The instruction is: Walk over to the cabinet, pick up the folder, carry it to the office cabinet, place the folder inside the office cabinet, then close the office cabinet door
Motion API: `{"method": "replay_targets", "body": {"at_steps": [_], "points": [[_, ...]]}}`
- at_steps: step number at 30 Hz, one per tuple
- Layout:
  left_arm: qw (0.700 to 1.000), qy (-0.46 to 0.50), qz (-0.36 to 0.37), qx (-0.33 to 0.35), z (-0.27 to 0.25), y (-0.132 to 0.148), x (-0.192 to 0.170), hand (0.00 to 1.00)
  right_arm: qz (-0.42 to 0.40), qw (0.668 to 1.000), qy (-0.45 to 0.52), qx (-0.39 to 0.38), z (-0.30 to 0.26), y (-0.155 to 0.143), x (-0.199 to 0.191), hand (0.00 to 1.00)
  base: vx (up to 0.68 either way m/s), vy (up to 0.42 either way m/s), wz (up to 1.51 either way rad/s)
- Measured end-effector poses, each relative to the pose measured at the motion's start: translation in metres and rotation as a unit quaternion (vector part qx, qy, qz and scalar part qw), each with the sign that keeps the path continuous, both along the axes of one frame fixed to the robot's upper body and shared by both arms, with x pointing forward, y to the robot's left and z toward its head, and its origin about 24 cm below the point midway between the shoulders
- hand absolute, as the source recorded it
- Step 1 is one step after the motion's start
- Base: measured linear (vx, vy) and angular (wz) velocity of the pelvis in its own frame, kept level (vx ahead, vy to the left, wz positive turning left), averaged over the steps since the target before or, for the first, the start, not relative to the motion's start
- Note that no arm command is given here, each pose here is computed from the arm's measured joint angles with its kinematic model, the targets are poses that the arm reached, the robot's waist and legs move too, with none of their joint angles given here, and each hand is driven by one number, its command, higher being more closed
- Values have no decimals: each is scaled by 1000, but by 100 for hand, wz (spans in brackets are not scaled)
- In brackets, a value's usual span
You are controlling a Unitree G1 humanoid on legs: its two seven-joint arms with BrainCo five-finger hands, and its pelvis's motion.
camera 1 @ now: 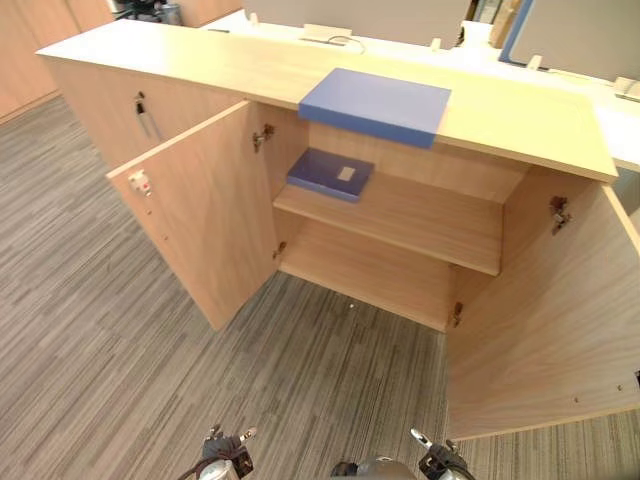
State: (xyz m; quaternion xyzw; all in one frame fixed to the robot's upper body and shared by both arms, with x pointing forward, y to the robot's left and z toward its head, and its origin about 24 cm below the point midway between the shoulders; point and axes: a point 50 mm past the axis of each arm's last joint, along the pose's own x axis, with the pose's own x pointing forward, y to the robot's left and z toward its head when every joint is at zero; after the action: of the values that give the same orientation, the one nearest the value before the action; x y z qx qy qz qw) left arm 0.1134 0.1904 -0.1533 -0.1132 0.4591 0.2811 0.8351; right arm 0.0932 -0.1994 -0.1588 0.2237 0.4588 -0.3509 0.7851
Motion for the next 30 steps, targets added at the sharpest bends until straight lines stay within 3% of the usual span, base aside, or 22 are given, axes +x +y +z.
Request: {"method": "replay_targets", "body": {"at_steps": [5, 11, 15, 20, 25, 30], "points": [[999, 2, 50, 2, 0, 15, -20, 0, 4, 1000, 4, -2, 0, -3, -2, 0, 247, 114, -107], [999, -26, 27, 9, 6, 12, -8, 0, 104, 995, -5, -13, 3, 13, 20, 0, 274, 281, -82], [999, -29, 27, 12, 7, 17, -5, 0, 139, 990, -10, 1, 4, 31, 28, 0, 368, 464, -46], [999, -29, 16, 13, 6, 15, -1, 0, 155, 988, -16, -5, 6, 33, 35, 0, 269, 367, -37], [998, -24, -58, 7, 4, -4, 3, 0, 160, 987, 25, -5, -2, 28, 6, 0, 112, 126, -40], [993, -40, -106, -19, 6, -26, 12, 0, 159, 987, 30, -19, -1, 15, 4, 0, 54, 64, -36]]}}
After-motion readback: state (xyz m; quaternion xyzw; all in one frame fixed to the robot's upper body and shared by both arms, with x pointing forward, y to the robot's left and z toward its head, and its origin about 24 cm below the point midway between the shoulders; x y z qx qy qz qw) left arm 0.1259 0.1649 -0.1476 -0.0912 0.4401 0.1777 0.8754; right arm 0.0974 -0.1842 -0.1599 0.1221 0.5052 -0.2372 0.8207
